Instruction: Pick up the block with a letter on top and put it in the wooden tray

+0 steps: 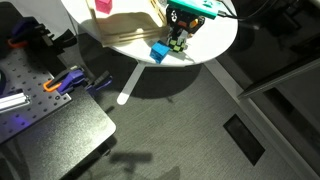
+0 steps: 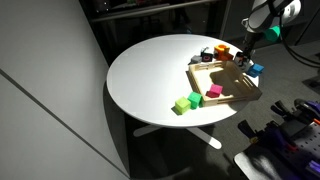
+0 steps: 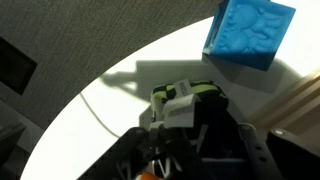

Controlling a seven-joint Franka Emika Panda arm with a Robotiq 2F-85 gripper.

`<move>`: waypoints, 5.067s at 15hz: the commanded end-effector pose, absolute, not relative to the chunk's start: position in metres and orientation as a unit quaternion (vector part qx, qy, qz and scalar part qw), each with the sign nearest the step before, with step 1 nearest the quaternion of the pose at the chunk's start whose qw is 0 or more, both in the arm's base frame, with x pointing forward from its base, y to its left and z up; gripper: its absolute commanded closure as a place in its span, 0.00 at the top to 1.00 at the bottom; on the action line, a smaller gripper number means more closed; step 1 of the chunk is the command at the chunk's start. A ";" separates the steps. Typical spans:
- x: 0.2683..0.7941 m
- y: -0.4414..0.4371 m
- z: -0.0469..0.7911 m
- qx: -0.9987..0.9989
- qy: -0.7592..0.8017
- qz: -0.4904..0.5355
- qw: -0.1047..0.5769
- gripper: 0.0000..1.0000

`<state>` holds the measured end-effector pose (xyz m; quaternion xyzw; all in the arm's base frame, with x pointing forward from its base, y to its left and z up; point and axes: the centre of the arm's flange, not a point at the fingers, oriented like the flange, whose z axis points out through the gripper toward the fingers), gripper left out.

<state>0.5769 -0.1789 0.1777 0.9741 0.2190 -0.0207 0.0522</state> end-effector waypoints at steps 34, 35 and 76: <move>0.557 0.017 0.298 0.958 0.272 -0.088 0.037 0.99; 0.559 0.019 0.302 0.962 0.257 -0.086 0.035 1.00; 0.523 0.107 0.368 0.992 0.090 -0.079 0.036 1.00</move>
